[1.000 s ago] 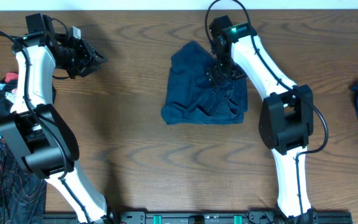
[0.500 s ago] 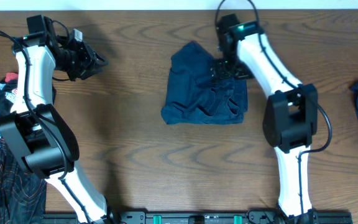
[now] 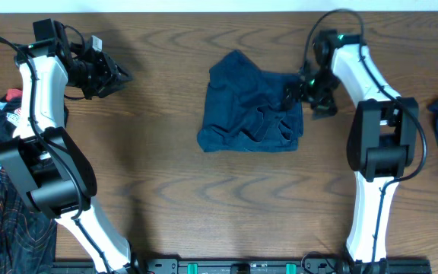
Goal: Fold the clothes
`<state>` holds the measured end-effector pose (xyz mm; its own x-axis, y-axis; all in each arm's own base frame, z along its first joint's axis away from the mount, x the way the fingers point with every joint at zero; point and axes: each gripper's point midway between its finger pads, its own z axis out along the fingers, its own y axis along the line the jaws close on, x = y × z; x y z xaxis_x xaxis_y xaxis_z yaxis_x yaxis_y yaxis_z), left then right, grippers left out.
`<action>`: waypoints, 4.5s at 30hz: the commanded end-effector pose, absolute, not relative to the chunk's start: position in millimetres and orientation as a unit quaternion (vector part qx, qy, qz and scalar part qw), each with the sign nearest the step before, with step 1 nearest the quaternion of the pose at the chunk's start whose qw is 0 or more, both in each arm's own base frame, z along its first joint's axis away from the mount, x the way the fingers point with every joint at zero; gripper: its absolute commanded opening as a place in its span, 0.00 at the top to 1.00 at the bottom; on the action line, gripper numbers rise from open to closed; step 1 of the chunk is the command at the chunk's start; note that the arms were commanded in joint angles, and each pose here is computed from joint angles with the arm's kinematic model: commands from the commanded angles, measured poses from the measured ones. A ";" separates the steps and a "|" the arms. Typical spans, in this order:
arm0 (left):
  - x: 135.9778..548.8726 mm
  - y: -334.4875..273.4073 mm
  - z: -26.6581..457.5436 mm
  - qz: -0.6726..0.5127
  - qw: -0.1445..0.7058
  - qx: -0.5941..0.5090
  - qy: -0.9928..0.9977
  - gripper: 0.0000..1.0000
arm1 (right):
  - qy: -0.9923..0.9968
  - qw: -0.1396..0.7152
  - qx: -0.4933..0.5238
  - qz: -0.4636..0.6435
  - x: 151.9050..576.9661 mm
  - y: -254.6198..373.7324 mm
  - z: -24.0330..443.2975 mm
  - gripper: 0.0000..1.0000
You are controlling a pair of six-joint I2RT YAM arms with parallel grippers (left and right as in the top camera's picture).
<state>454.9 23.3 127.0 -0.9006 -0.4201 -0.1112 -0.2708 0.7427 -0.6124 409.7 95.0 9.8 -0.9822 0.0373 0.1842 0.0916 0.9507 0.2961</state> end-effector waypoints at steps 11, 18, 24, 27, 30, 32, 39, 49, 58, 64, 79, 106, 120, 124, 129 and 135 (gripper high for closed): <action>451.9 22.1 124.2 -0.306 0.114 -0.182 0.928 0.65 | -0.953 0.074 -0.010 -0.293 394.7 163.6 -22.7 0.01; 449.6 21.4 123.7 -0.306 0.109 -0.183 0.928 0.65 | -0.948 0.059 -0.012 -0.312 402.6 174.7 -19.6 0.01; 447.9 21.0 123.3 -0.306 0.105 -0.185 0.928 0.65 | -0.930 0.052 -0.003 -0.364 406.6 194.3 -7.7 0.01; 446.7 18.4 123.1 -0.307 0.102 -0.180 0.929 0.65 | -0.915 0.046 0.013 -0.401 408.1 212.0 1.9 0.01; 445.6 12.2 122.2 -0.304 0.100 -0.165 0.933 0.65 | -0.915 0.050 0.009 -0.401 406.8 220.7 2.1 0.01; 443.4 8.6 119.3 -0.292 0.093 -0.161 0.938 0.65 | -0.915 0.048 0.012 -0.401 406.6 225.5 2.3 0.01; 430.1 -14.3 93.9 -0.210 0.054 -0.121 0.969 0.65 | -0.915 0.046 0.010 -0.401 408.1 229.1 2.3 0.01; 392.6 -51.7 15.3 -0.153 -0.049 -0.086 0.983 0.69 | -0.911 0.049 0.005 -0.409 408.6 227.3 4.7 0.01; 387.7 -48.9 -21.4 -0.134 -0.081 -0.100 0.983 0.69 | -0.901 0.050 0.015 -0.431 406.9 232.3 10.9 0.01; 382.4 -84.8 -21.6 -0.130 -0.085 -0.053 0.986 0.69 | -0.900 0.043 0.022 -0.433 408.8 237.1 11.5 0.01; 369.3 -136.8 -24.6 -0.095 -0.083 0.022 0.992 0.69 | -0.899 0.037 0.028 -0.436 410.0 252.5 13.1 0.01; 369.9 -137.1 -24.7 -0.095 -0.082 0.023 0.992 0.68 | -0.860 0.007 0.006 -0.510 436.4 226.6 39.8 0.01; 367.2 -136.5 -24.4 -0.094 -0.087 0.023 0.992 0.68 | -0.879 0.014 0.010 -0.477 429.3 259.0 30.0 0.01; 366.0 -136.2 -24.2 -0.093 -0.090 0.023 0.991 0.68 | -0.889 0.017 0.011 -0.457 424.3 267.4 23.2 0.07; 363.8 -135.5 -23.9 -0.092 -0.094 0.024 0.991 0.68 | -0.914 0.019 -0.013 -0.406 422.9 262.6 7.7 0.99; 362.1 -134.4 -23.7 -0.090 -0.097 0.024 0.991 0.58 | -0.928 -0.005 0.001 -0.373 429.0 252.6 0.1 0.99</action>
<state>378.6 -133.5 -0.3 -0.9922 0.0519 0.1135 0.0279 0.9786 -0.2038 432.8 250.1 12.7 -0.9997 0.0238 0.0040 0.0193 0.6913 0.7223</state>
